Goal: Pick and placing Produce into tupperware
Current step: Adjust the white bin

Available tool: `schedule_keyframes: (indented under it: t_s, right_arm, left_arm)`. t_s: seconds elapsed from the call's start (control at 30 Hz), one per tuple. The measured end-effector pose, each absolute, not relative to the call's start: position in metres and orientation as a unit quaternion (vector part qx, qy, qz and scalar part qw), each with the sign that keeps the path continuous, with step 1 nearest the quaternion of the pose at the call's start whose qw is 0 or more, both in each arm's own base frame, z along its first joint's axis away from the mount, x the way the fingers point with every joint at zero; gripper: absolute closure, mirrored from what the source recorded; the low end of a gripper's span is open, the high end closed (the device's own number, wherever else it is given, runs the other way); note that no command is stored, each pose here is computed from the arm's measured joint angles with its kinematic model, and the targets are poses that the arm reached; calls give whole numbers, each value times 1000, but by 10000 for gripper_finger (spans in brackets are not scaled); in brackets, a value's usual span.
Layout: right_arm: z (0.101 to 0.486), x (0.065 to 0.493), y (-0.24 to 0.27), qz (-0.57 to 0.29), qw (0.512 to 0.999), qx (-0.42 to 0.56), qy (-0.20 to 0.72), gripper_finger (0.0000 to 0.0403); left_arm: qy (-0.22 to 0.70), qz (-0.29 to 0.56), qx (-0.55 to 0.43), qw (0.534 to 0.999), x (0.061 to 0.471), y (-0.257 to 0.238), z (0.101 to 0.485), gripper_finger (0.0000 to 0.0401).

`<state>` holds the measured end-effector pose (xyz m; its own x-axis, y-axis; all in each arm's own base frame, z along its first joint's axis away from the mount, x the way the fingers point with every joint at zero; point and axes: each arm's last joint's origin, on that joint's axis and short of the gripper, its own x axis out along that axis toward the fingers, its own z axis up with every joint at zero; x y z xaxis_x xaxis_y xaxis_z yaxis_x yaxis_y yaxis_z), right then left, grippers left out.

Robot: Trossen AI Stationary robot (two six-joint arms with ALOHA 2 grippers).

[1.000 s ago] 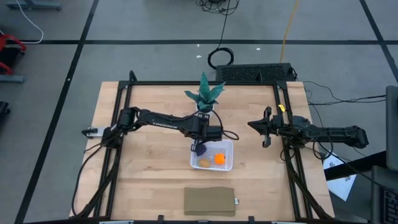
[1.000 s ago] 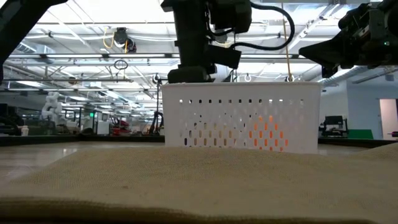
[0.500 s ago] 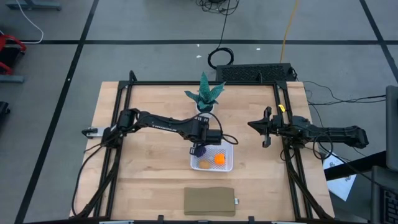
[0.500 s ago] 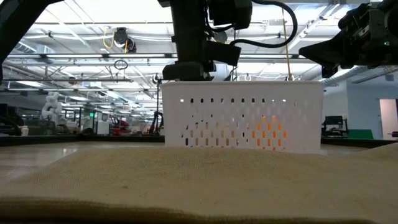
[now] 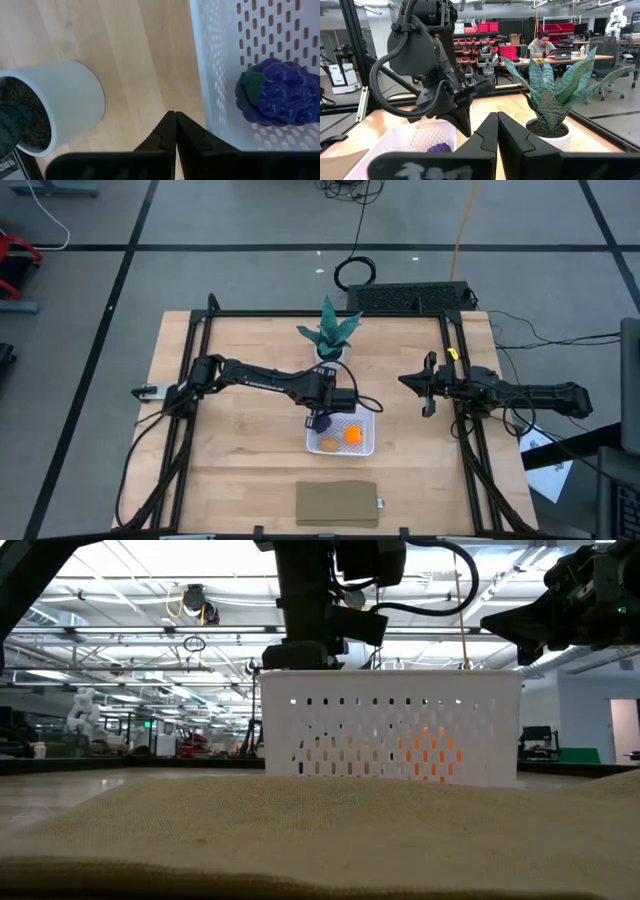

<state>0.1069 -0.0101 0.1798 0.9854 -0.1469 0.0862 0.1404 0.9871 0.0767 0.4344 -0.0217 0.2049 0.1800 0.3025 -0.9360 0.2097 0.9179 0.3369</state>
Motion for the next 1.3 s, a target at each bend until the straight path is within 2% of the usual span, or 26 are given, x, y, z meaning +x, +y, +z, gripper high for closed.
schedule_keyframes:
  t_s: [0.27,0.67,0.83,1.03,1.3]
  right_arm:
    - [180,107,-10,-72,996,35,-46,403]
    - [180,107,-10,-72,996,35,-46,403]
    - [180,107,-10,-72,996,35,-46,403]
    - [180,107,-10,-72,996,35,-46,403]
    - [180,107,-10,-72,996,35,-46,403]
  left_arm:
    - [642,37,198,740,434,-21,205,396]
    - [671,71,189,714,426,-16,204,395]
    - [670,68,186,715,425,-21,204,388]
    - [671,51,179,718,425,-26,204,399]
    - [671,49,178,718,425,-28,204,385]
